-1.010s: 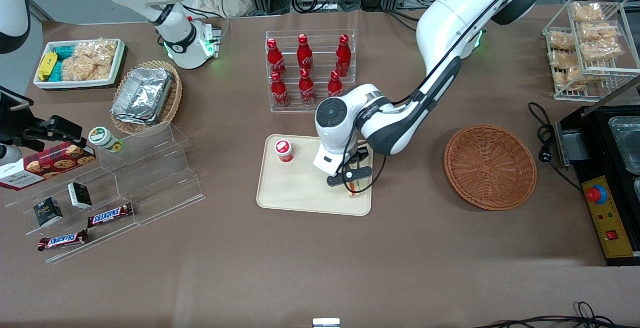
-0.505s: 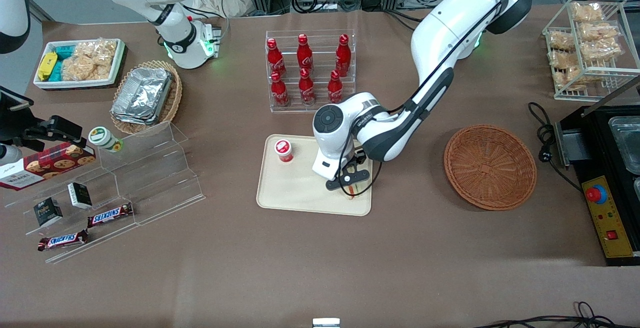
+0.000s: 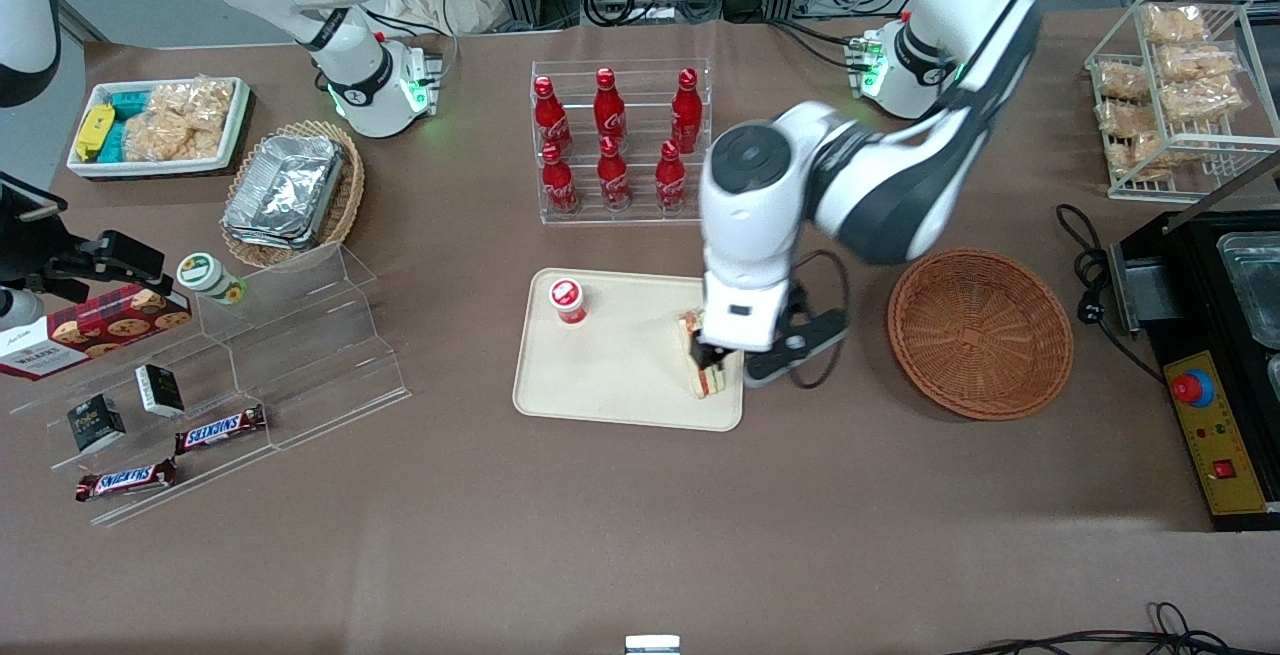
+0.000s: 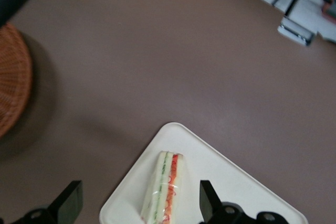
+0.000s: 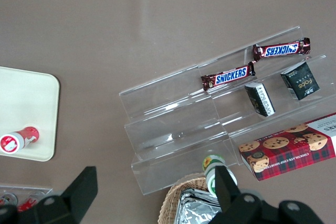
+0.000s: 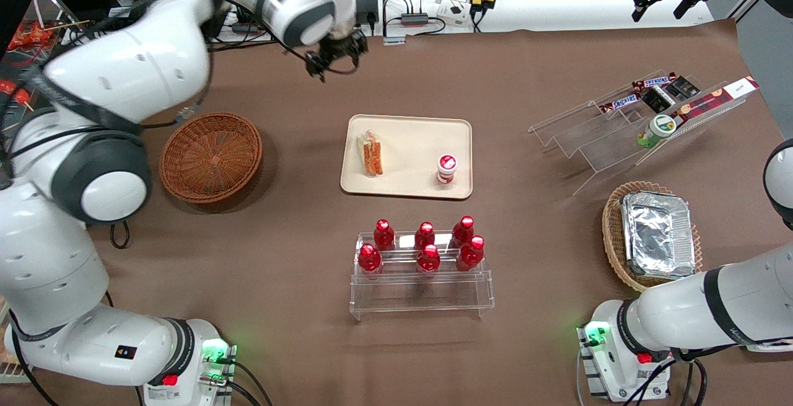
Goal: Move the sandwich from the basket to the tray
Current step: 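Open the left gripper and raise it away from the sandwich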
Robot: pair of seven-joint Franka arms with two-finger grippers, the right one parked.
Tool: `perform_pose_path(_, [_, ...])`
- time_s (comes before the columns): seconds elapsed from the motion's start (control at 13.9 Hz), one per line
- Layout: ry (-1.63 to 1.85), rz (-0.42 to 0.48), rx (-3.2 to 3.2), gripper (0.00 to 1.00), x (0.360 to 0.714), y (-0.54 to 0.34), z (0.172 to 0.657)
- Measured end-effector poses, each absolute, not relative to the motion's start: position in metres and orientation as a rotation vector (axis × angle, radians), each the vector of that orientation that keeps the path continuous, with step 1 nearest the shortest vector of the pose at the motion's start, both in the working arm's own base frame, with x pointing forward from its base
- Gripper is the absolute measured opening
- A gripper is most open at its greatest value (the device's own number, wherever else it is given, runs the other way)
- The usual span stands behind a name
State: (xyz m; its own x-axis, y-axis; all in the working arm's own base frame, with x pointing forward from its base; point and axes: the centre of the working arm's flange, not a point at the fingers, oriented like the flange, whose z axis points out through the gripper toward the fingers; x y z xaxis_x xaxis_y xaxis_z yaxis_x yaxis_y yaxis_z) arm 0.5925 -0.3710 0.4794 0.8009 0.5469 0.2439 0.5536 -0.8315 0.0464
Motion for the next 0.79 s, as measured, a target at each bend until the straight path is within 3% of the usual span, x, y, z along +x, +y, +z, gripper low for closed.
perform_pose_path(0.14, [-0.971, -0.368, -2.963, 1.00, 0.601, -0.327, 0.518])
perform_pose_path(0.36, [-0.881, -0.248, -3.006, 1.00, 0.615, -0.244, 0.554])
perform_pose_path(0.51, [-0.734, -0.159, -3.026, 1.00, 0.618, -0.190, 0.567])
perform_pose_path(0.79, [-0.506, -0.068, -3.078, 1.00, 0.629, -0.084, 0.574])
